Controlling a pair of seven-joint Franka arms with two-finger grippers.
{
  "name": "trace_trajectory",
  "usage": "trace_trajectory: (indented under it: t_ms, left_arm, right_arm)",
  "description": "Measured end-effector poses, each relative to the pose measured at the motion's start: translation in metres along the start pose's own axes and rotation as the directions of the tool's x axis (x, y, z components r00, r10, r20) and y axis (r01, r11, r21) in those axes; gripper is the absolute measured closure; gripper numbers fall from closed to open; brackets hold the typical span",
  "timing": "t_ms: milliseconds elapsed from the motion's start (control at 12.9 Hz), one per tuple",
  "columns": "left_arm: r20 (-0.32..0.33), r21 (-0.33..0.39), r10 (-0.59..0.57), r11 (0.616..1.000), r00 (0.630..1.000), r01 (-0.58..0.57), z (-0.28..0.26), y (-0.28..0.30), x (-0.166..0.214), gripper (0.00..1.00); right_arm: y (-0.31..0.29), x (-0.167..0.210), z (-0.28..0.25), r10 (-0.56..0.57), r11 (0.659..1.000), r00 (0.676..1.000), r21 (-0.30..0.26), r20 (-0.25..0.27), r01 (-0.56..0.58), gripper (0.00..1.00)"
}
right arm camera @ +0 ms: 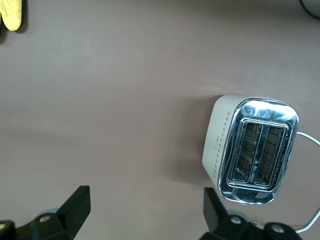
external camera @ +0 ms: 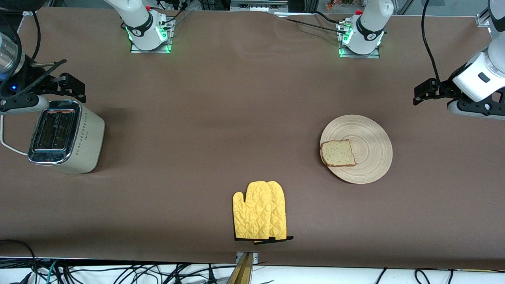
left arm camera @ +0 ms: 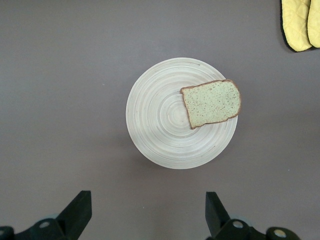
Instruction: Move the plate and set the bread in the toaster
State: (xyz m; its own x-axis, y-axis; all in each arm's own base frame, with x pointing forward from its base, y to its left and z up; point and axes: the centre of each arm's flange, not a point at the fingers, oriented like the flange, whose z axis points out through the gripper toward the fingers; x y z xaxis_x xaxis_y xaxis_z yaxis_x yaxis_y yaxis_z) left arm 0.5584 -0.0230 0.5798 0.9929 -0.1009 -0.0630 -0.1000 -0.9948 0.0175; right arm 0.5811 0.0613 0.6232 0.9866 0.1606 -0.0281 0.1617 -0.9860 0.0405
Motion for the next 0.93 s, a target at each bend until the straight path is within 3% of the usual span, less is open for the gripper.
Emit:
trace_trajectory:
  t_ms: [930]
  left_arm:
    - [0.0, 0.0, 0.0, 1.0, 1.0, 0.0, 0.0, 0.0001, 0.0, 0.0]
  right_arm:
    - [-0.0015, -0.0023, -0.0055, 0.002, 1.0, 1.0, 0.008, -0.011, -0.002, 0.0]
